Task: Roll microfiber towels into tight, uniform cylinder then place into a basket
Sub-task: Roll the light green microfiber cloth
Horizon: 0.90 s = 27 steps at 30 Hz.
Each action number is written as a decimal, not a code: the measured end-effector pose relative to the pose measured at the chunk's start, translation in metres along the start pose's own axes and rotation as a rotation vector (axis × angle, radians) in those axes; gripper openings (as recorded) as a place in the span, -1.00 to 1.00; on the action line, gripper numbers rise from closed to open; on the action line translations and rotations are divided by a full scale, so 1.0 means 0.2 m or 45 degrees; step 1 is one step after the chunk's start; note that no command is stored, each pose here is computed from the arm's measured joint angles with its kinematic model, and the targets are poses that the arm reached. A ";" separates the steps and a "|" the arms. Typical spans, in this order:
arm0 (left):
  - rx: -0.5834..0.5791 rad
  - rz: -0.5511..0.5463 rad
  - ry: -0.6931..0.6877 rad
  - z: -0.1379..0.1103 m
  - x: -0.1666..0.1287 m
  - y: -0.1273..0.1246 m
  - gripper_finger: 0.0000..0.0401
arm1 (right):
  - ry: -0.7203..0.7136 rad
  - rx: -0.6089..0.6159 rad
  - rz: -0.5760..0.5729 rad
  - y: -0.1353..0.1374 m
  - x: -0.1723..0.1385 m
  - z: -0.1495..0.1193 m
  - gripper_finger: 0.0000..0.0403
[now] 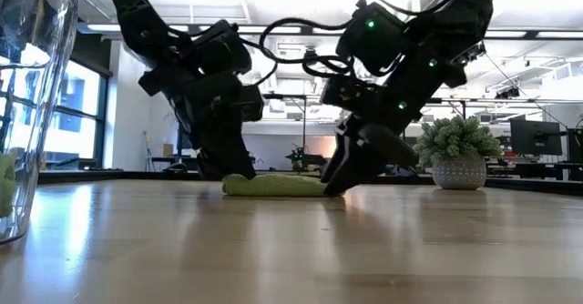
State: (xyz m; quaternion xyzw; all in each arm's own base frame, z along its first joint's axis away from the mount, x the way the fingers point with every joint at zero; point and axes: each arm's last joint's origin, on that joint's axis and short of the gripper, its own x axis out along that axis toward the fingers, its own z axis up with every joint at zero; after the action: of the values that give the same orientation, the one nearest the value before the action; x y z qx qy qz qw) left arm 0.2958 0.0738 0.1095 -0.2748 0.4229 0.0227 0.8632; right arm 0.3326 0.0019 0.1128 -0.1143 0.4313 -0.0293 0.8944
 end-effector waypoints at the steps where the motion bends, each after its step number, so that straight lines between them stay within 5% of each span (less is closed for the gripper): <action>1: 0.026 0.007 -0.007 0.00 -0.01 0.00 -0.30 | -0.002 0.052 0.018 -0.01 0.00 0.00 0.01; 7: 0.153 0.010 -0.045 0.03 -0.10 -0.04 -0.30 | 0.041 0.227 0.091 -0.05 0.06 -0.04 -0.07; 14: 0.451 0.021 -0.141 0.05 -0.15 -0.16 -0.30 | 0.037 0.318 0.094 -0.07 0.10 -0.06 -0.42; 21: 0.757 0.357 -0.140 0.00 -0.08 -0.26 -0.30 | 0.032 0.441 0.115 -0.08 0.10 -0.06 -0.84; 24: 0.788 0.547 -0.191 0.00 -0.07 -0.28 -0.30 | 0.032 0.522 0.134 -0.08 0.10 -0.06 -0.95; 27: 0.784 0.592 -0.213 0.00 -0.05 -0.28 -0.30 | 0.033 0.628 0.190 -0.10 0.10 -0.06 -0.98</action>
State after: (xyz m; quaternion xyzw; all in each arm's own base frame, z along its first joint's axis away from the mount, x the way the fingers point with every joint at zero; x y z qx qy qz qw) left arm 0.3040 0.0277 0.1422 0.1027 0.3890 0.1120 0.9086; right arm 0.3366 -0.0232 0.0949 0.1397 0.4297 -0.0690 0.8894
